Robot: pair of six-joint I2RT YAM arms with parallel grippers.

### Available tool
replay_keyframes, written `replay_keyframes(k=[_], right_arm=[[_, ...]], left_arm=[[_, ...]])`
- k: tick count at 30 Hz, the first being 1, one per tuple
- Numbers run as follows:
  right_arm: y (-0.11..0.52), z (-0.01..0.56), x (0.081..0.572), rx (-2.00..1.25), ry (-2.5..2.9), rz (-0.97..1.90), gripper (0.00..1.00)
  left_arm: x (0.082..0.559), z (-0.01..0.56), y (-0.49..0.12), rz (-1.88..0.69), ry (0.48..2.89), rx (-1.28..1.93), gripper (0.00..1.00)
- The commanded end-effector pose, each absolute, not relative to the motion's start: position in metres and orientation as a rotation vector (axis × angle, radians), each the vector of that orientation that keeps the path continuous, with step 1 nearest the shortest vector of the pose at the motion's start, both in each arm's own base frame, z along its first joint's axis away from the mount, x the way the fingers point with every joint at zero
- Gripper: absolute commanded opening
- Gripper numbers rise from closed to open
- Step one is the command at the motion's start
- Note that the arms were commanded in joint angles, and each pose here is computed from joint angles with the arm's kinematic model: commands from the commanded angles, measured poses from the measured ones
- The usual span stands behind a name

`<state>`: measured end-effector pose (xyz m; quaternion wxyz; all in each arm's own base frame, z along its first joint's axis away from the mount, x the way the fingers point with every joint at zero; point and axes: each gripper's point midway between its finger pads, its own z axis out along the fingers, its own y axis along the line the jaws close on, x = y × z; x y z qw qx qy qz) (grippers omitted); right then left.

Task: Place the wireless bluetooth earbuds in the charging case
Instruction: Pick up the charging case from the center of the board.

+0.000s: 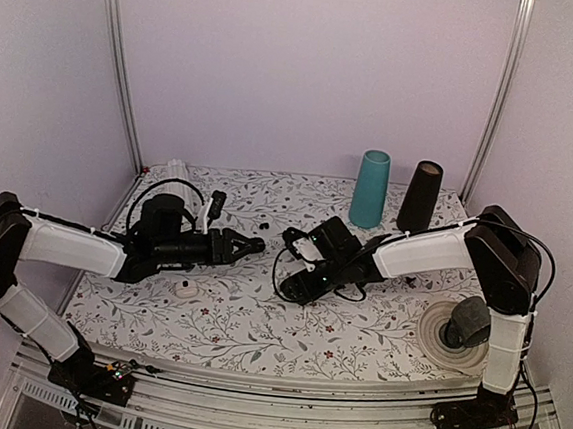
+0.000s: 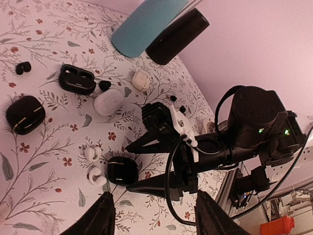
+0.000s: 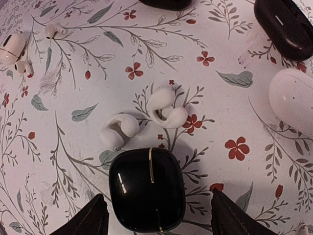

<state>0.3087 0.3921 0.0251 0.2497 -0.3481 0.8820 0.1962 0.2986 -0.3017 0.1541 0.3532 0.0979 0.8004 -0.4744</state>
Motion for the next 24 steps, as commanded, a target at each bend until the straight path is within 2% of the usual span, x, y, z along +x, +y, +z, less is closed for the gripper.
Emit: replay_keyframes(k=[1,6,13,17,24], right_arm=[[0.396,0.014,0.311,-1.0,2.365,0.503,0.7],[0.399,0.009,0.309,-1.009,2.363,0.502,0.59],[0.397,0.016,0.31,-0.995,2.347,0.487,0.52],[0.395,0.045,0.311,-0.961,2.285,0.52,0.49],[0.397,0.105,0.301,-0.945,2.132,0.626,0.48]], left_arm=[[0.307,0.166,-0.295,-1.183,2.039,0.256,0.57],[0.309,0.169,-0.294,-1.161,2.034,0.266,0.57],[0.307,0.168,-0.294,-1.175,2.045,0.274,0.58],[0.302,0.165,-0.298,-1.217,2.062,0.28,0.58],[0.294,0.167,-0.311,-1.334,2.082,0.312,0.57]])
